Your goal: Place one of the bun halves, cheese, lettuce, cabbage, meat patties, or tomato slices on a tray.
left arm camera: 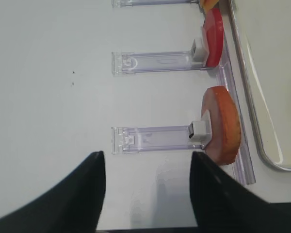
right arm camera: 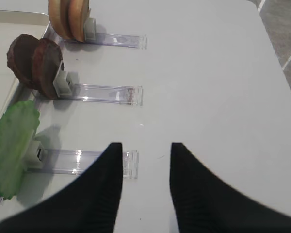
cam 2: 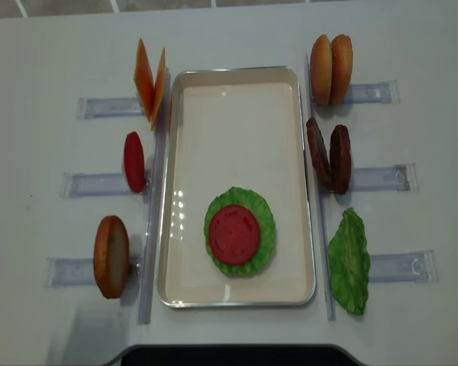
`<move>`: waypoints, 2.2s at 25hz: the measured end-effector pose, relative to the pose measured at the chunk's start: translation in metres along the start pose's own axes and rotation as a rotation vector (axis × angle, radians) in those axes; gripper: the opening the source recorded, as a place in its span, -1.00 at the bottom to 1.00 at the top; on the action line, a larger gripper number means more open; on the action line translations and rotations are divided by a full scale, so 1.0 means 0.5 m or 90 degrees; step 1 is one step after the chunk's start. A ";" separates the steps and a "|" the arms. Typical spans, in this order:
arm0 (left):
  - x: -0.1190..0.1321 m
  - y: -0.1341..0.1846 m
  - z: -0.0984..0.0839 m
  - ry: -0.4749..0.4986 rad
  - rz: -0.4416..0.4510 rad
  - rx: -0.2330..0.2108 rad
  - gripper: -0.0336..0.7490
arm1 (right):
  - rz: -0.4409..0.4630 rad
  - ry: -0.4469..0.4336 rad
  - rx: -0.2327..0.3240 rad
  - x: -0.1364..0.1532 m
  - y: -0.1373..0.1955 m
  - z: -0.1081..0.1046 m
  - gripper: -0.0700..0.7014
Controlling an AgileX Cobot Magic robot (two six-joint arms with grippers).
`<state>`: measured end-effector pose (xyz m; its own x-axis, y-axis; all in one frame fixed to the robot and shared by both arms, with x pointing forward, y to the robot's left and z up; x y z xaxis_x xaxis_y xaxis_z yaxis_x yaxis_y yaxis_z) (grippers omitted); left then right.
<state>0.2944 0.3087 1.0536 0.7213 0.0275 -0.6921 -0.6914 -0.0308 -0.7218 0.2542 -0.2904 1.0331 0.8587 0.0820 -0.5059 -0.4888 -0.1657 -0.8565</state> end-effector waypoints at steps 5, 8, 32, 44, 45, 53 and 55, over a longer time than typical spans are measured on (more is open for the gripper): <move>0.000 0.047 0.005 0.009 -0.069 -0.005 0.13 | 0.000 0.000 0.001 0.000 0.000 0.000 -0.21; -0.006 0.064 0.007 0.016 -0.117 -0.009 0.13 | 0.000 0.000 0.002 0.000 0.000 0.000 -0.21; -0.015 0.086 0.010 0.022 -0.153 -0.015 0.13 | 0.000 0.000 0.005 0.000 0.000 0.000 -0.21; -0.015 0.085 0.013 0.015 -0.155 -0.013 0.13 | 0.000 0.000 0.005 0.000 0.000 0.000 -0.21; -0.015 0.085 0.014 0.013 -0.155 -0.012 0.13 | 0.000 0.000 0.005 0.000 0.000 0.000 -0.21; -0.015 0.085 0.016 0.007 -0.156 -0.010 0.13 | 0.000 0.000 0.005 0.000 0.000 0.000 -0.21; -0.015 0.085 0.016 0.007 -0.156 -0.010 0.13 | 0.000 0.000 0.005 0.000 0.000 0.000 -0.21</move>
<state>0.2593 0.3152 1.0281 0.8676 0.0258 -0.4966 -0.4954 -0.0395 -0.8677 0.2542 -0.2904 1.0331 0.8587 0.0820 -0.5059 -0.4900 -0.1580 -0.8573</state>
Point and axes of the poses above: a point on each arm's last joint axis where the gripper is mounted, x pointing out along that axis toward the gripper, z along the wrist's bending axis when the last joint is at zero, y = z × x, the point moved 3 cm from there along x, pointing out along that axis toward the gripper, and after that the axes turned 3 degrees about -x, right-handed, at the moved point
